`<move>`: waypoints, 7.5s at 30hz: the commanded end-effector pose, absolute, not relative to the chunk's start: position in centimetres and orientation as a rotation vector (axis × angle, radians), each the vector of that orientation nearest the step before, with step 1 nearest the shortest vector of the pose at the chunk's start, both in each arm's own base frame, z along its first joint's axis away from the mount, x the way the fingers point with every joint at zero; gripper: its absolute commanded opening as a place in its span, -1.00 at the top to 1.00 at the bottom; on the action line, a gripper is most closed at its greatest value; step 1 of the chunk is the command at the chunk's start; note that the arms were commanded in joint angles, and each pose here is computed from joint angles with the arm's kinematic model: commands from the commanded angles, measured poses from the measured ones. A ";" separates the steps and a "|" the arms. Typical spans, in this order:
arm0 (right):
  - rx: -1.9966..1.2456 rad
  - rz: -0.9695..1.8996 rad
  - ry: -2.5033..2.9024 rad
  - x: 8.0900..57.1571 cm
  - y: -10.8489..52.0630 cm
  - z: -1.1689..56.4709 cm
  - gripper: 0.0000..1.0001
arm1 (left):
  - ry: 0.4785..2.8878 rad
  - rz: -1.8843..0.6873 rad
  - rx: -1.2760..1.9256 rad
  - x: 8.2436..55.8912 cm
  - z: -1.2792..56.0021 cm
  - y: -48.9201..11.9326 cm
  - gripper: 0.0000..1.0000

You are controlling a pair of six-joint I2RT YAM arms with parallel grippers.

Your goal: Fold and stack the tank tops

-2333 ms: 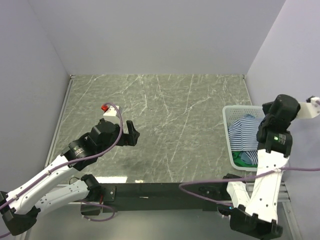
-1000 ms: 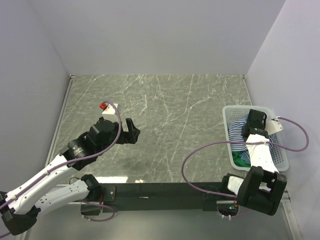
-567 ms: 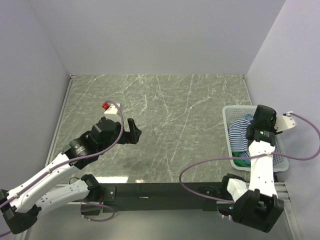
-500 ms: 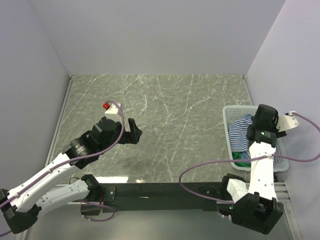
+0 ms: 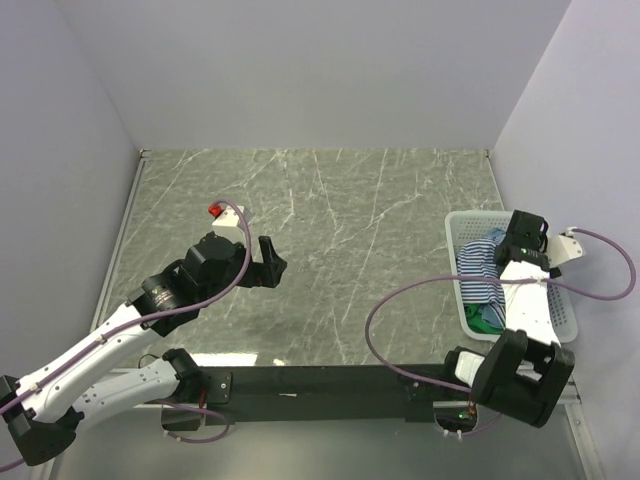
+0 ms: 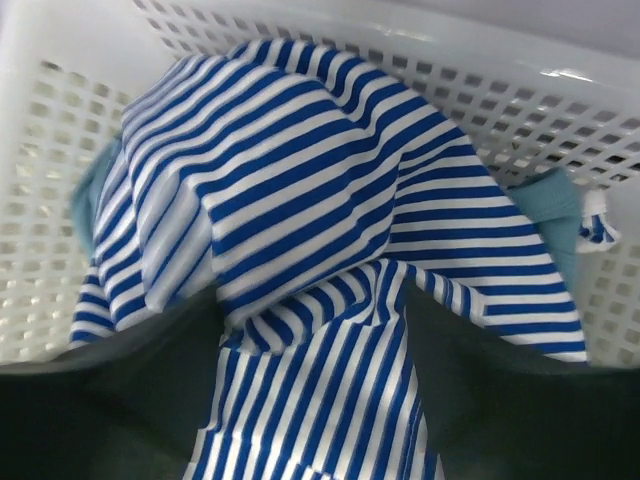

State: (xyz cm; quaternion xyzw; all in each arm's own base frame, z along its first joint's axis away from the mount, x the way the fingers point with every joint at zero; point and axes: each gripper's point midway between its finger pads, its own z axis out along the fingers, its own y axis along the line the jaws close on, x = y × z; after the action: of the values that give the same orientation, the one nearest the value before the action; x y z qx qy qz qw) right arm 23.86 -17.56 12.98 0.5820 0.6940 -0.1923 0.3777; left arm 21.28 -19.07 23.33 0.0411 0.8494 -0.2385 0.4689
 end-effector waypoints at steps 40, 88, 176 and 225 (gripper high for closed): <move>0.345 0.437 1.997 33.9 26.9 30.8 0.02 | 1.886 -0.605 -0.387 21.8 29.4 -13.9 -0.98; 0.423 0.468 2.389 25.1 34.8 4.6 -0.04 | 2.214 -0.015 -1.024 28.6 2.2 -5.5 -0.12; 0.209 0.597 2.132 34.0 14.3 22.8 1.00 | 1.617 -0.702 -0.707 33.8 32.4 -7.4 0.99; -0.310 0.348 2.416 24.1 51.9 5.4 0.25 | 1.876 -0.475 -0.638 38.2 32.2 -1.4 -0.01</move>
State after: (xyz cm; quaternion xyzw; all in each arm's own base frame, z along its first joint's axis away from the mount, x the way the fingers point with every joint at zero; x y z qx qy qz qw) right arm 23.05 51.27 3.56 -0.1264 0.9343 0.1419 0.3014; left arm 38.16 -1.24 31.61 -0.2836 0.7850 -0.1903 0.5168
